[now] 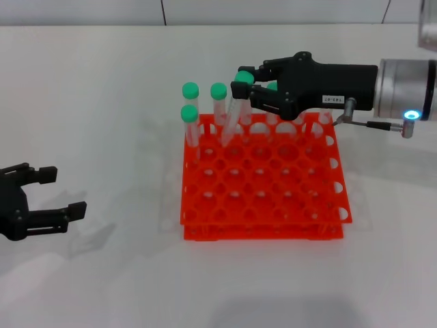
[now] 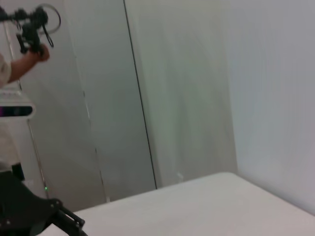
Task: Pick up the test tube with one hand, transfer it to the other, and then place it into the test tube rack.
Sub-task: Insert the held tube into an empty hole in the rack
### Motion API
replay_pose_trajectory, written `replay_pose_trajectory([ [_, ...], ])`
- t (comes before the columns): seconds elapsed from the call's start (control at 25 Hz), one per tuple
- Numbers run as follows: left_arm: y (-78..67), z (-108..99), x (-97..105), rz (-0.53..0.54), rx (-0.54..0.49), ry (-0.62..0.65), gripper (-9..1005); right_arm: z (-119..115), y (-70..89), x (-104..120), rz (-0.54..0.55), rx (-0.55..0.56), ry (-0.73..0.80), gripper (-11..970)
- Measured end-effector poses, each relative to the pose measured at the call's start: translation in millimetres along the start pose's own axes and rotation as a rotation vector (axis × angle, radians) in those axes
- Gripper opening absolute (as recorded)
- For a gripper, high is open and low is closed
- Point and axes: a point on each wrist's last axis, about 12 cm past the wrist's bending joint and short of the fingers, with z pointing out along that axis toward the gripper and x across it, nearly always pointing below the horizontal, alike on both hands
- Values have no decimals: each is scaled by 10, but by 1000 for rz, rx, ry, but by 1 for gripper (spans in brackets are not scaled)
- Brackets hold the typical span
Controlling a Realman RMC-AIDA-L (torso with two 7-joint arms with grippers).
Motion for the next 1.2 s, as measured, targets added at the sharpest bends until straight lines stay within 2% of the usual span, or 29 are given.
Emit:
replay_pose_trajectory([
  [0.32, 14, 30, 5, 42, 3, -4, 888, 34, -3, -52, -8, 9, 20, 267],
  [0.68, 46, 110, -12, 43, 23, -4, 888, 70, -12, -102, -15, 6, 14, 267],
  [1.2, 57, 148, -41, 56, 34, -9, 887, 193, 2, -77, -32, 12, 55, 267],
])
